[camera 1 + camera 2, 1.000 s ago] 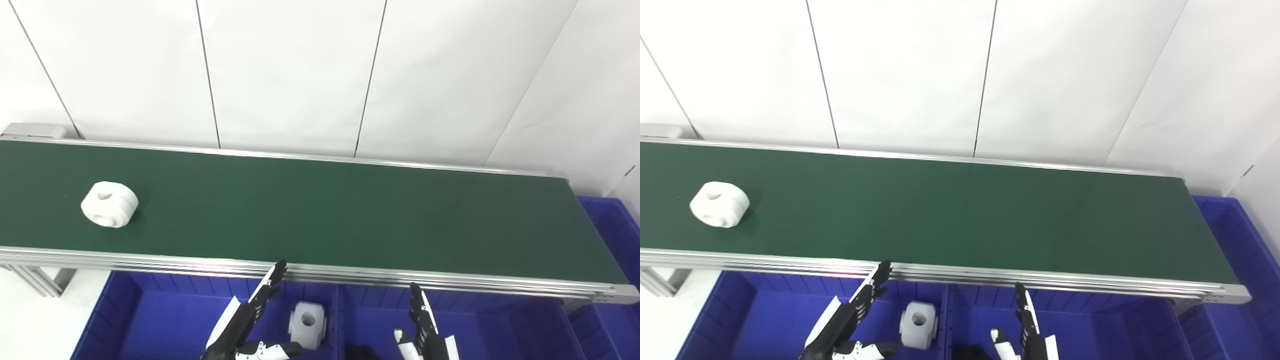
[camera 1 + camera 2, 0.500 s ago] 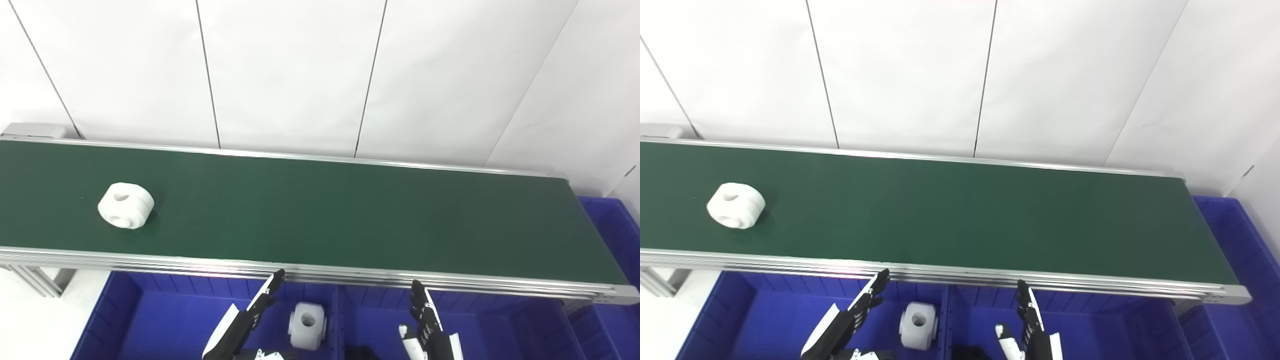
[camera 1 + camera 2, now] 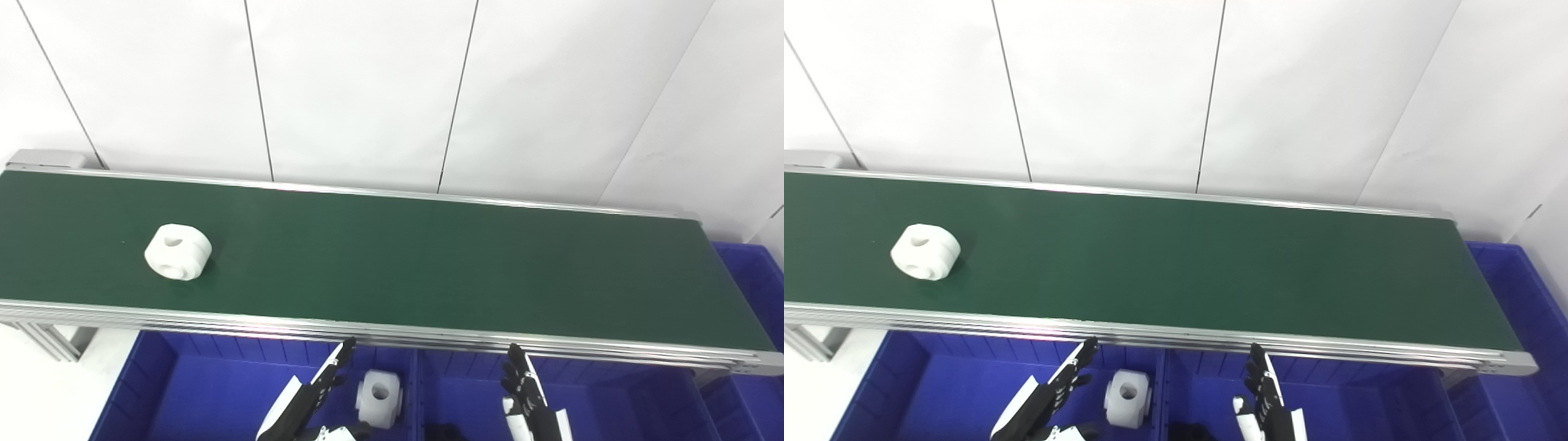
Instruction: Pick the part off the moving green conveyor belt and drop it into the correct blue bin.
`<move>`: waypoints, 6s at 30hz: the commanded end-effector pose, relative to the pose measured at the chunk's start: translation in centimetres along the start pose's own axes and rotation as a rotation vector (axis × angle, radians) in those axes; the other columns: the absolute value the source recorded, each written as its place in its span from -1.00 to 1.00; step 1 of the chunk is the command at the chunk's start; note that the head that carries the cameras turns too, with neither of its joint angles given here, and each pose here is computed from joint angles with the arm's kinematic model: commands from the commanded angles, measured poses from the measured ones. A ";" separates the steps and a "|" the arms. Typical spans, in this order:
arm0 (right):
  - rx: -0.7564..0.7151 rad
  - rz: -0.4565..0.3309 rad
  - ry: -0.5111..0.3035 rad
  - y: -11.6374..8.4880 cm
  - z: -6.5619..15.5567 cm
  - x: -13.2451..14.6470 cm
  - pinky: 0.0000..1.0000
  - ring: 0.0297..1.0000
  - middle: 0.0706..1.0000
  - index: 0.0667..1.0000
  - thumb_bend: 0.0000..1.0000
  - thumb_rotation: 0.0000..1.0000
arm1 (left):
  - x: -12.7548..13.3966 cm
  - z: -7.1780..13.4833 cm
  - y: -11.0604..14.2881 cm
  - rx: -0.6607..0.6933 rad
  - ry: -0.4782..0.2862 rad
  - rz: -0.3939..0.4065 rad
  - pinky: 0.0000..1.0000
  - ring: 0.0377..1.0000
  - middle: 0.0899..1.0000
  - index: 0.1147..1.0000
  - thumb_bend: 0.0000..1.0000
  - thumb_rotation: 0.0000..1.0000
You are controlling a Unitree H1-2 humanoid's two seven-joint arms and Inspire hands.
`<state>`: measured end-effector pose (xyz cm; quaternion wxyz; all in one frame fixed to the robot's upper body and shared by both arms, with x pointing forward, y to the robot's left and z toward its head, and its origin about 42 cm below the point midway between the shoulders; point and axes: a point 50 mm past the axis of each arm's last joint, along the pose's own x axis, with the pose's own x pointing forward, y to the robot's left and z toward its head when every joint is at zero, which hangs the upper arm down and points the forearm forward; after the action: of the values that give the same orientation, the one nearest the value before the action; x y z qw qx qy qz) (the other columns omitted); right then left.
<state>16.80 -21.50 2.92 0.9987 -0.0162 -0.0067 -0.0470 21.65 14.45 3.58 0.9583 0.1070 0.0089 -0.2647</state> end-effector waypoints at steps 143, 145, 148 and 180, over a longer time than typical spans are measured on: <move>-0.003 -0.056 -0.207 2.1 5.1 4.0 0.77 0.79 0.79 0.83 0.42 0.65 | 6.4 9.3 18.3 0.544 -0.368 0.085 -0.12 -0.05 -0.16 -0.09 0.03 -1.00; -0.002 -0.056 -0.207 2.2 5.5 4.1 0.77 0.78 0.79 0.83 0.42 0.67 | 5.2 8.2 18.2 0.555 -0.330 0.040 -0.10 -0.04 -0.16 -0.09 0.03 -1.00; -0.004 -0.058 -0.202 2.3 5.8 4.2 0.80 0.78 0.79 0.83 0.46 0.68 | 4.2 6.2 18.0 0.561 -0.255 -0.025 -0.16 -0.09 -0.17 -0.07 0.03 -1.00; 0.036 -0.056 -0.190 2.9 3.4 3.1 0.69 0.76 0.77 0.79 0.41 0.46 | 5.7 2.5 12.6 0.354 -0.089 -0.263 0.58 0.68 0.70 0.71 0.75 0.17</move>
<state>19.89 -19.38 5.16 0.9956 -0.0153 -0.0580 -0.0723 32.69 22.91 5.77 0.8474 0.3654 -0.0157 -0.3849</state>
